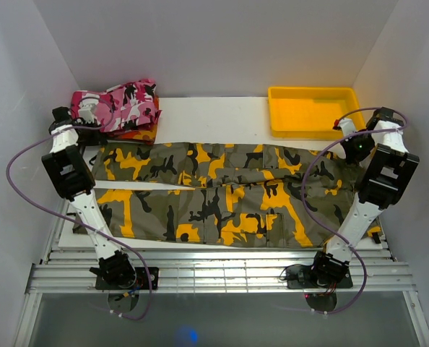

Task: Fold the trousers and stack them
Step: Fold the trousers

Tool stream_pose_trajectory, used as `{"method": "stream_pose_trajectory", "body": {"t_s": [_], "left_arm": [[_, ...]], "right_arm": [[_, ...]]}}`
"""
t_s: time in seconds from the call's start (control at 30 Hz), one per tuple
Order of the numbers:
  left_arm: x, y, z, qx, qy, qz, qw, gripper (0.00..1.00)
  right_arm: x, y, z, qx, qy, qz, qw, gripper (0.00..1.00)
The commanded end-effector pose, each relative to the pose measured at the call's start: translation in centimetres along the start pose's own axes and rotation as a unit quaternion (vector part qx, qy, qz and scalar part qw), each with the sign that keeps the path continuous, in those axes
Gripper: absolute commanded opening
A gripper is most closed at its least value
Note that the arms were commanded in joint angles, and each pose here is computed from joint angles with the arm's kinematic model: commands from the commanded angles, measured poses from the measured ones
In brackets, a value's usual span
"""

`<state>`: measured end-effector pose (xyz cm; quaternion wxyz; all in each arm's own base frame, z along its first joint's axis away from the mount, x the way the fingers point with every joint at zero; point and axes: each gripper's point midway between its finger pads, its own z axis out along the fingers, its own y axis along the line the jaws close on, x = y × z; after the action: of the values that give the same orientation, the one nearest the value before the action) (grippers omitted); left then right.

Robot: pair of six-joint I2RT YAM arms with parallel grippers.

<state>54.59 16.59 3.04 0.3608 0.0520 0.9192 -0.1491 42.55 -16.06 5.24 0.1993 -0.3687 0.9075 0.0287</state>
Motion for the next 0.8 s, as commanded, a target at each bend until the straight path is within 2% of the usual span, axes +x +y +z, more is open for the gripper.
{"method": "stream_pose_trajectory", "body": {"t_s": [0.0, 0.2, 0.33, 0.63, 0.77], "left_arm": [[-0.2, -0.7, -1.9, 0.0, 0.007, -0.021, 1.0, 0.0], [-5.2, -0.1, -7.3, -0.002, -0.073, -0.007, 0.997, 0.0], [-5.8, 0.1, -11.0, 0.005, -0.108, -0.002, 0.994, 0.0], [-3.5, 0.1, -18.1, 0.046, -0.169, 0.014, 0.984, 0.0], [-0.4, -0.4, -19.8, 0.068, -0.182, 0.014, 0.981, 0.0]], "right_arm": [[-2.5, -0.1, -2.7, 0.026, -0.041, -0.03, 0.998, 0.08], [-3.8, -1.0, -5.6, 0.062, -0.078, -0.033, 0.994, 0.08], [-4.0, -0.9, -7.5, 0.083, -0.103, -0.041, 0.99, 0.08], [-1.9, 0.9, -10.8, 0.106, -0.152, -0.054, 0.981, 0.08], [-0.4, 2.0, -12.1, 0.119, -0.164, -0.061, 0.977, 0.08]]}}
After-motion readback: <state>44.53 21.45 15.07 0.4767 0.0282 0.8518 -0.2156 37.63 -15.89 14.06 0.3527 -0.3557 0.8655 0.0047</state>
